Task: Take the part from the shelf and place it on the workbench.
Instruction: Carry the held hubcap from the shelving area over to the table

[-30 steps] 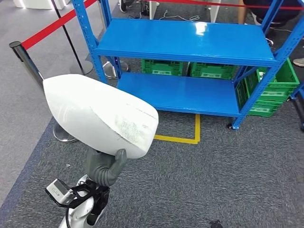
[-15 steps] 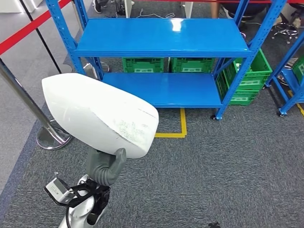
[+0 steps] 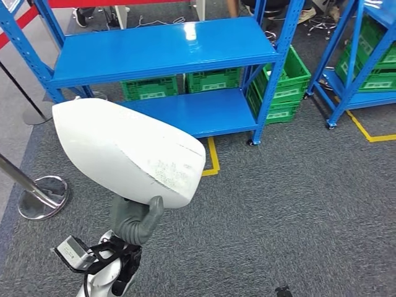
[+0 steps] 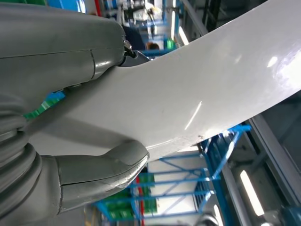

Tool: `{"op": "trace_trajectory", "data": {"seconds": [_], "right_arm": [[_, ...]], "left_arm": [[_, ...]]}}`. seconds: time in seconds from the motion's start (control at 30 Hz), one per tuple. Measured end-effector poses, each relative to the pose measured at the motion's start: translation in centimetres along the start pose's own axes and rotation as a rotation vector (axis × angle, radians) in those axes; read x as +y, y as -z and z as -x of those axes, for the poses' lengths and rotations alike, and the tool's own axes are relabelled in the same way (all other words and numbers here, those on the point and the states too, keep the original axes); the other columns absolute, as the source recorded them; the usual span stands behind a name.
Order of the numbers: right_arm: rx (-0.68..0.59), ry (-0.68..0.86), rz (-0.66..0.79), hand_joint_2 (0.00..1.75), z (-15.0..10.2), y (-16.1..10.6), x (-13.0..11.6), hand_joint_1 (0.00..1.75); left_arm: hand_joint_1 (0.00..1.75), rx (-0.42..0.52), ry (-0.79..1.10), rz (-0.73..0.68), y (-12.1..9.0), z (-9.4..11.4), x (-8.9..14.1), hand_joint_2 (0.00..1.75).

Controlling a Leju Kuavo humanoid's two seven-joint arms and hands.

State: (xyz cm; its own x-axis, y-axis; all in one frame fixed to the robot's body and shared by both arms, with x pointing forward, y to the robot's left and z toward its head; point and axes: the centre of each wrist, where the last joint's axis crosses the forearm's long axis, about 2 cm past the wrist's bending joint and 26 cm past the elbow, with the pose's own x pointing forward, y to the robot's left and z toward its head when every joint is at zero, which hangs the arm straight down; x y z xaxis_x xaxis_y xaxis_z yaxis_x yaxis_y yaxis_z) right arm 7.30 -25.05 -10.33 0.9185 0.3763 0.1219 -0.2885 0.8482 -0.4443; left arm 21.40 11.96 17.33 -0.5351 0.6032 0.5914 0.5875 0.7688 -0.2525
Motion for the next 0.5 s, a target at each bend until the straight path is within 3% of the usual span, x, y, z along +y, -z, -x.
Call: {"op": "trace_trajectory", "data": {"seconds": [0.5], "right_arm": [[0.006, -0.002, -0.013, 1.75, 0.27, -0.07, 0.19, 0.0]], "left_arm": [[1.75, -0.006, -0.008, -0.006, 0.07, -0.06, -0.17, 1.75]]}}
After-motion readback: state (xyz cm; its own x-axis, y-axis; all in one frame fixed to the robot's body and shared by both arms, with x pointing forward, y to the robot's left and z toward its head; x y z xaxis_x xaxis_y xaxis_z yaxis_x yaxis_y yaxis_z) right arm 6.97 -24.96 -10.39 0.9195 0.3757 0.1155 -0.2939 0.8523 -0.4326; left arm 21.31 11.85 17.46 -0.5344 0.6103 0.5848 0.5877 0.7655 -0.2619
